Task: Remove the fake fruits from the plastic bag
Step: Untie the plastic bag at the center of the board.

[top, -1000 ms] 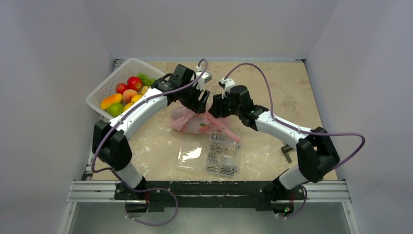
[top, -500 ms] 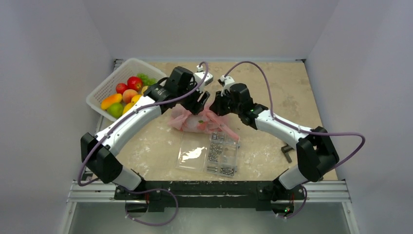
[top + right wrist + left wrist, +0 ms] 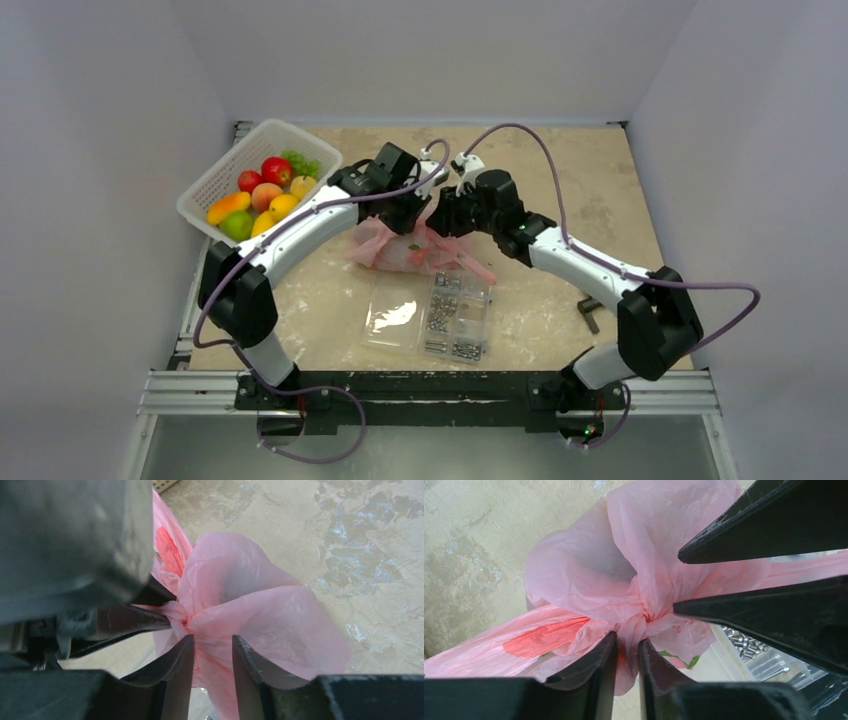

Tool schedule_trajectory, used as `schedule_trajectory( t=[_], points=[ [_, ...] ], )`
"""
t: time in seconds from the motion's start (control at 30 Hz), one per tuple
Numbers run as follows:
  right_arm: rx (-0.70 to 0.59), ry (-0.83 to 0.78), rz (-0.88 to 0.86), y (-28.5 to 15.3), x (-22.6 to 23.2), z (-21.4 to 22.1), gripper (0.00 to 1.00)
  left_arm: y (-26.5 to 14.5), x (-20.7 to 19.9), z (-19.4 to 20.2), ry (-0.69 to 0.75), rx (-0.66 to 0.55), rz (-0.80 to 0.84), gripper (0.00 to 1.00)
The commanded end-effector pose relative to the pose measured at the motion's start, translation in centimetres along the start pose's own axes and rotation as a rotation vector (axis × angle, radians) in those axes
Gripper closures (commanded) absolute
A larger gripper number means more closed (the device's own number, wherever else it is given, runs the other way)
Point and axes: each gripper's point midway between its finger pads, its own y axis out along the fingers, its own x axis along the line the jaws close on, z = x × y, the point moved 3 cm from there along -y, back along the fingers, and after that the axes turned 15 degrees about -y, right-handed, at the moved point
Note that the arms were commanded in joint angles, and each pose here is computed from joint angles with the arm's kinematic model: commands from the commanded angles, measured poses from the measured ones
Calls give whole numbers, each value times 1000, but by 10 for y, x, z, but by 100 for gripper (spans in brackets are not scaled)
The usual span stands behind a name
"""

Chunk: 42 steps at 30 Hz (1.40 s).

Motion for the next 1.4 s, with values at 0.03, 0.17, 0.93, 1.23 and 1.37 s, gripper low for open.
schedule_trajectory(
  t=[0.03,0.17,0.93,1.23,1.37],
  points=[
    [-100,2,-30,-18,10,-14,60,-33,-15,-23,12,-144,74,89],
    [-78,1,-16,-8,6,-12,57,-41,-19,-27,28,-177,100,100],
    [-293,270,464,-36,-91,-70,100,-80,68,-45,-271,-366,-169,100],
    [-376,514,350,-40,-126,-65,100,-90,89,-49,-397,-395,-110,100],
    [-376,544,254,-34,-126,-62,100,-96,94,-52,-415,-429,-95,100]
  ],
)
